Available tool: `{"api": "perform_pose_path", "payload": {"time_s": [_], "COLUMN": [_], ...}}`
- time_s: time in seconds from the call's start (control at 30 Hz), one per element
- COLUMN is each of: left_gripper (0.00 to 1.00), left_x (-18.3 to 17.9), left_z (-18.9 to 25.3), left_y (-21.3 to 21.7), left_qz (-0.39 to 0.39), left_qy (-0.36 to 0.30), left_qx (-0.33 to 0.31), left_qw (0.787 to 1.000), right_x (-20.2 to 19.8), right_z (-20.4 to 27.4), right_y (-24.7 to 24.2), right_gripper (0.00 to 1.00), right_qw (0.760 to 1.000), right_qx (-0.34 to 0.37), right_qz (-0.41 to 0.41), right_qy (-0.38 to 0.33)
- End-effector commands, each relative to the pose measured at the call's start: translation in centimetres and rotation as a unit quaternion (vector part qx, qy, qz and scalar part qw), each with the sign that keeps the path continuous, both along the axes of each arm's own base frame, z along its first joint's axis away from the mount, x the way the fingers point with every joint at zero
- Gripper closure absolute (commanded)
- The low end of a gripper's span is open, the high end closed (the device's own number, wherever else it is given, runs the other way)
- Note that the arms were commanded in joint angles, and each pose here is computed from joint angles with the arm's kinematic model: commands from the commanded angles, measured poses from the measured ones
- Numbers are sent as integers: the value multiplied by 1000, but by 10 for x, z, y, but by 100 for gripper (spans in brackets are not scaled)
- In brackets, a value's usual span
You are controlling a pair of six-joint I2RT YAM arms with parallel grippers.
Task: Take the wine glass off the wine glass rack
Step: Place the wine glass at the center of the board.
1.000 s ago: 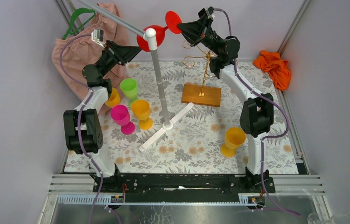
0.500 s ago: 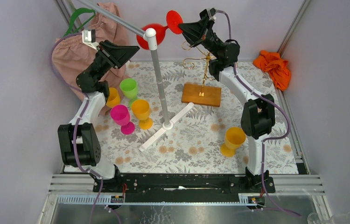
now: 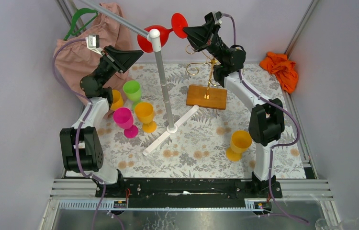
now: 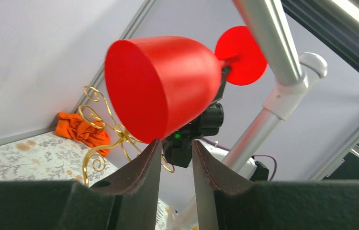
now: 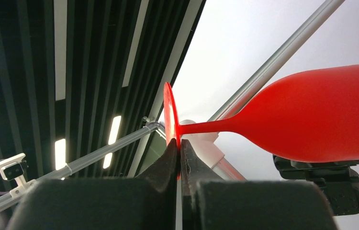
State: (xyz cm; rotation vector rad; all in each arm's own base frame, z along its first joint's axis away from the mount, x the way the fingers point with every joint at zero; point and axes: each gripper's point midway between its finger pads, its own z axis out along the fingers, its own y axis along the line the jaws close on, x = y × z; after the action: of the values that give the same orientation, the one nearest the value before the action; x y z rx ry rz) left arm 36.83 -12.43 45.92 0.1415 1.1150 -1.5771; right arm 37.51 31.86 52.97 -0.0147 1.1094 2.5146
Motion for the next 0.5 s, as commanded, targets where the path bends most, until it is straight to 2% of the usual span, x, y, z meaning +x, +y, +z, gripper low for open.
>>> {"api": "perform_pose_path", "payload": {"time_s": [0.0,0.23,0.47], "left_gripper": [63,64,65], "left_x": [1,10,7], "left_z": [4,4,19], "left_y": [2,3,-2], "left_qz": [30,32,14], "left_qy": [-20,-17,-55], "left_qx": [11,9,-1], "left_qw": [999,999,998], "right_x": [18,17,18], "right_z": [-46,-47,-56], "right_y": [18,24,32], "right_gripper": [100,100,100], "right_qw": [996,996,994], "right_qx": [3,-7,-13], "right_qz": [45,56,73], "right_qy": [75,75,86]}}
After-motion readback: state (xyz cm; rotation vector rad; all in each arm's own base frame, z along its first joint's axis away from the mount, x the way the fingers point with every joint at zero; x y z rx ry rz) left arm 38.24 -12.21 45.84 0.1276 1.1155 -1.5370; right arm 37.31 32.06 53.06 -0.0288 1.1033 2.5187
